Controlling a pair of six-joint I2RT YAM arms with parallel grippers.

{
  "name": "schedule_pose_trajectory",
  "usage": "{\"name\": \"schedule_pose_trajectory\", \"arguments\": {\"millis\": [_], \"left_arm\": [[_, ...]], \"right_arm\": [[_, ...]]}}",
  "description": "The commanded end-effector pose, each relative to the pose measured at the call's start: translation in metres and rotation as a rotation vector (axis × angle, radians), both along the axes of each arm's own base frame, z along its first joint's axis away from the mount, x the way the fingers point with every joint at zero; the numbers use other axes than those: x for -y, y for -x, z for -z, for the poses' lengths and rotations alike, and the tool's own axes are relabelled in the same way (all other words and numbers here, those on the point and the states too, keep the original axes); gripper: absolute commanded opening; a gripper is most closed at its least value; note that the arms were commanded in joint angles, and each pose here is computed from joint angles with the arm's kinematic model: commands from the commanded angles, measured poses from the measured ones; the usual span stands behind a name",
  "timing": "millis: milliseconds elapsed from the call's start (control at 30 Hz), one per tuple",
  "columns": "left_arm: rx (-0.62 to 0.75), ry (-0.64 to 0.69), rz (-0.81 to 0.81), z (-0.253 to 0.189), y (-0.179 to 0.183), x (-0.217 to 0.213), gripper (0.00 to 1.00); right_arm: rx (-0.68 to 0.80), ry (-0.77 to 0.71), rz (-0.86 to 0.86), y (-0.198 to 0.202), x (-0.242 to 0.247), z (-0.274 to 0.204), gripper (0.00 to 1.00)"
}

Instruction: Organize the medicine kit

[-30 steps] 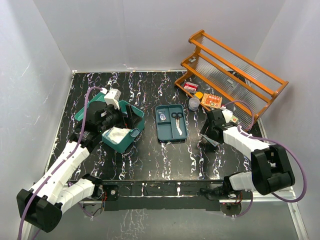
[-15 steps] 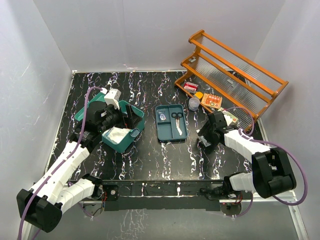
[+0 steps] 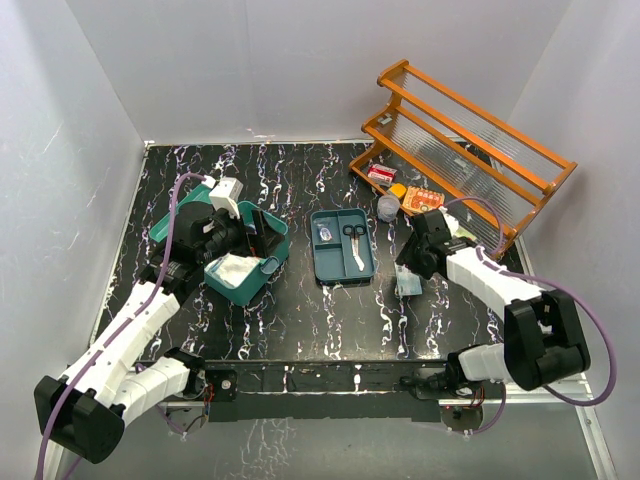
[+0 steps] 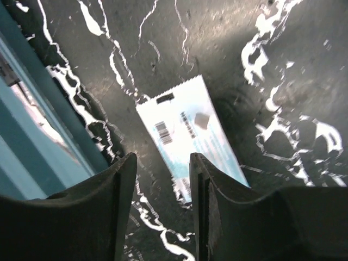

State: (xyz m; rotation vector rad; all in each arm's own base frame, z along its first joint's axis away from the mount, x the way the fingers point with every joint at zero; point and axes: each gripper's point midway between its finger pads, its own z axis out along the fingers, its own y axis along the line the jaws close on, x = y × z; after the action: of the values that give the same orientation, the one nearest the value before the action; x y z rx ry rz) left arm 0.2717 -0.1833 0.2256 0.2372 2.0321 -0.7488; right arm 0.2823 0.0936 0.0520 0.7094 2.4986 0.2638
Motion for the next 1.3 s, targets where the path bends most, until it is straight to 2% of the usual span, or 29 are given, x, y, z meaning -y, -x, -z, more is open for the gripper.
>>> {"name": "schedule_pose_trajectory", "arguments": {"millis": [0, 133, 300, 567, 867, 1133, 1267], "left_arm": [[0.04, 0.014, 0.002, -0.012, -0.003, 0.002, 0.93], [0.039, 0.014, 0.0, -0.012, -0.004, 0.003, 0.93], [0.037, 0.013, -0.001, -0.012, -0.005, 0.003, 0.93], [0.039, 0.012, -0.004, -0.013, -0.005, 0.002, 0.93], [0.038, 0.013, -0.005, -0.013, -0.006, 0.002, 0.93], [0.038, 0.007, -0.009, -0.013, -0.004, 0.0, 0.93], [0.04, 0.005, -0.008, -0.013, -0.004, 0.0, 0.93]], "right_arm": [[0.014, 0.208, -0.087, -0.017, 0.024, -0.006, 0.4], [-0.034, 0.253, -0.135, -0.016, 0.027, 0.005, 0.38], [-0.104, 0.199, -0.245, -0.009, 0.011, 0.023, 0.32], [-0.152, 0.209, -0.263, -0.004, 0.012, 0.036, 0.28], [-0.133, 0.238, -0.255, -0.009, 0.014, 0.029, 0.0], [-0.089, 0.238, -0.25, -0.016, 0.012, 0.016, 0.01], [-0.069, 0.326, -0.249, -0.021, 0.02, 0.002, 0.2]]}}
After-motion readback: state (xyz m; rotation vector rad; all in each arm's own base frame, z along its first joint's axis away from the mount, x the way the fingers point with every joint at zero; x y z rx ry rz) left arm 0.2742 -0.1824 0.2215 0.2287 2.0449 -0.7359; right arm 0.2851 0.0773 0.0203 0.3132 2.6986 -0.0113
